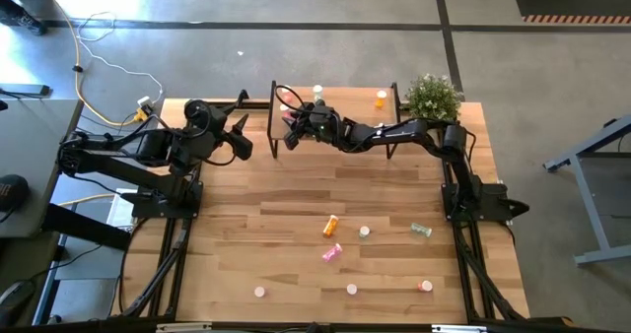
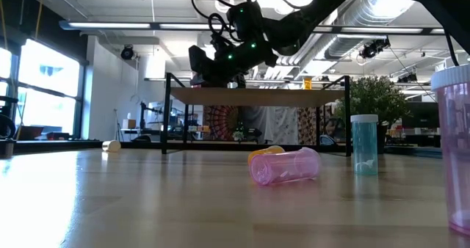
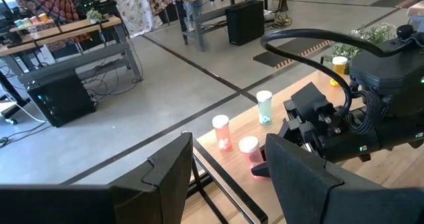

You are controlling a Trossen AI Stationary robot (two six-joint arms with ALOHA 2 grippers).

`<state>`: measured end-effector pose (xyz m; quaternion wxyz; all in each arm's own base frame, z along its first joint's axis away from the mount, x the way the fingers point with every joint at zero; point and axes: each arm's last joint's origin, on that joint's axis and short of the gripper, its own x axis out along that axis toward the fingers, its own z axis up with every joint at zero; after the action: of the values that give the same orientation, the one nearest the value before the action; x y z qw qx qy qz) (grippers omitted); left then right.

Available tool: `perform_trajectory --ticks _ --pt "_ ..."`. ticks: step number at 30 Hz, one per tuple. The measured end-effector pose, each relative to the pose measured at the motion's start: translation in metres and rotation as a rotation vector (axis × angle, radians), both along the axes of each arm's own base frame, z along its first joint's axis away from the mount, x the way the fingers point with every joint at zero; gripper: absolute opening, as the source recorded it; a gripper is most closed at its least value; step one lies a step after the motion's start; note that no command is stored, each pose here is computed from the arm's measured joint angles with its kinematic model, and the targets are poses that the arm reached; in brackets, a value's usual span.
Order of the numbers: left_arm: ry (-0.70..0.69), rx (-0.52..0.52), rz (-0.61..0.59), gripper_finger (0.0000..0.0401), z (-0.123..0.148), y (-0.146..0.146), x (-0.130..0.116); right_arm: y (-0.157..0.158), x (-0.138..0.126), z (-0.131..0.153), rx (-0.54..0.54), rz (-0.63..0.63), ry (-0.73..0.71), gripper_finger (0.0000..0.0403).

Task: Pick and place medicine bottles onto shelf by color
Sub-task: Put the top pink pill bottle on the shelf aligned with the other pink pill bottle

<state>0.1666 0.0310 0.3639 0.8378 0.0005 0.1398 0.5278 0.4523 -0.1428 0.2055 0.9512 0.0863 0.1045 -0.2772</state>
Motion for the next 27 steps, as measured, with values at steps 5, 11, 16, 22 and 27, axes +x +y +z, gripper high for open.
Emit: perform_trajectory --ticks 5,11,16,22,27 --pt "0.000 0.000 0.000 0.0179 0.000 0.000 0.000 0.000 0.000 0.000 0.002 0.000 0.007 0.0101" --pt "0.000 0.000 0.000 0.0179 0.000 0.000 0.000 0.000 -0.001 -0.004 0.008 -0.003 0.029 0.0152" --pt "0.000 -0.002 -0.004 0.0179 0.000 0.000 0.000 0.000 -0.001 -0.004 0.008 -0.006 0.038 0.0184" --pt "0.000 -0.003 -0.005 0.0179 0.000 0.000 0.000 0.000 -0.002 -0.002 0.011 -0.007 0.044 0.0189" --pt "0.000 -0.003 -0.005 0.0179 0.000 0.000 0.000 -0.001 0.002 0.008 0.021 -0.007 0.080 0.0188"
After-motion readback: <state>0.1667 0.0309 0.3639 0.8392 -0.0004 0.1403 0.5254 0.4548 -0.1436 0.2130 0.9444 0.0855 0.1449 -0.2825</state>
